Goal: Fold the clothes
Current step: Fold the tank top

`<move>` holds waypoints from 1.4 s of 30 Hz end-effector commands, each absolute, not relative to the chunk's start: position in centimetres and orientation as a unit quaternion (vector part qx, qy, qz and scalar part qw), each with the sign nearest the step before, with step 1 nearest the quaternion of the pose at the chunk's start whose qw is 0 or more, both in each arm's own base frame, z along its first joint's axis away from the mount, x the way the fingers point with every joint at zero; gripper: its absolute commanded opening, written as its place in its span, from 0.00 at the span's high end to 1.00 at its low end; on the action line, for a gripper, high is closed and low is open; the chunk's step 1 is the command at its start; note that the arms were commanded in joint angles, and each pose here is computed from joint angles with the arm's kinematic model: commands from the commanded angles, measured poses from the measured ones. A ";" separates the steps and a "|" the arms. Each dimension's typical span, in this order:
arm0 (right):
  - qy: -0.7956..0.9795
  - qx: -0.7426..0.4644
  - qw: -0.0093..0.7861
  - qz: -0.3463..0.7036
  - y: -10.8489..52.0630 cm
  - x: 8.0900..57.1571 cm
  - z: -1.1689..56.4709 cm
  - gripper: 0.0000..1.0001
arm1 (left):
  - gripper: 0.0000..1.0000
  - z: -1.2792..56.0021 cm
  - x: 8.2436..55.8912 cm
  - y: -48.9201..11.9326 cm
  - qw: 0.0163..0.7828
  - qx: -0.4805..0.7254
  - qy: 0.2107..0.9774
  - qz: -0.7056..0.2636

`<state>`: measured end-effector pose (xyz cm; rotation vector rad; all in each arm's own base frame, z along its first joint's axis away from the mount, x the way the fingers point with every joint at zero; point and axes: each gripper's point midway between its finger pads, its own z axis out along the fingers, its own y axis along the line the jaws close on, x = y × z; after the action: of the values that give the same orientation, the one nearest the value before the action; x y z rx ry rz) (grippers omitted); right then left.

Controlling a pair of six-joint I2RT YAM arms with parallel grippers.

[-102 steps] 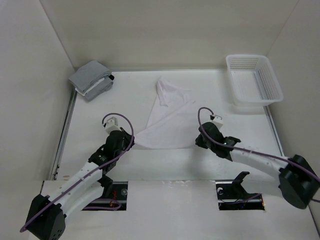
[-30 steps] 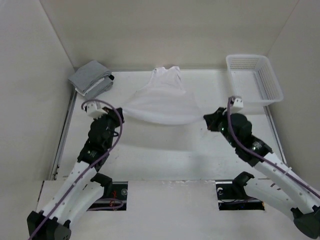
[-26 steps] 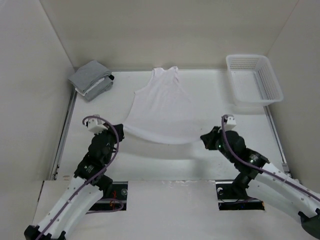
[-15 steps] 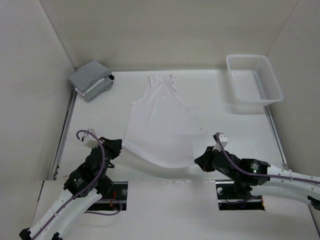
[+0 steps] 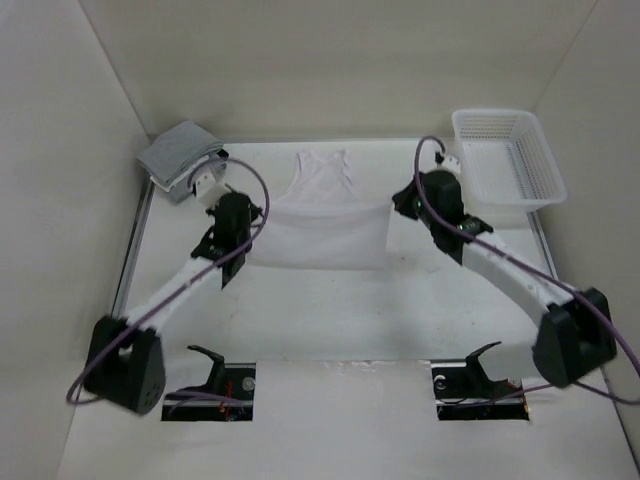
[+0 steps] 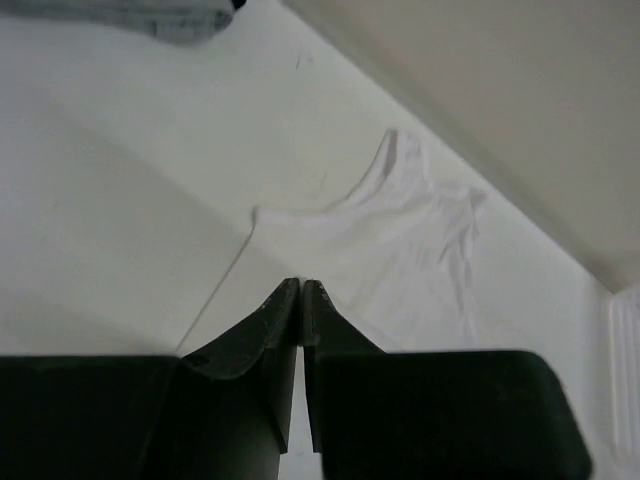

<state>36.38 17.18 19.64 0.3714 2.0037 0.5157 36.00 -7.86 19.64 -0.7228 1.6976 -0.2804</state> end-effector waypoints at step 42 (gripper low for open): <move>0.826 0.248 0.425 0.276 17.4 42.4 6.4 0.54 | 0.76 3.5 43.4 -8.6 0.457 -0.405 0.747 -0.261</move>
<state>40.28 17.23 5.39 0.5543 2.1537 0.6261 42.42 -8.78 3.12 -0.9756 1.8735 -0.6287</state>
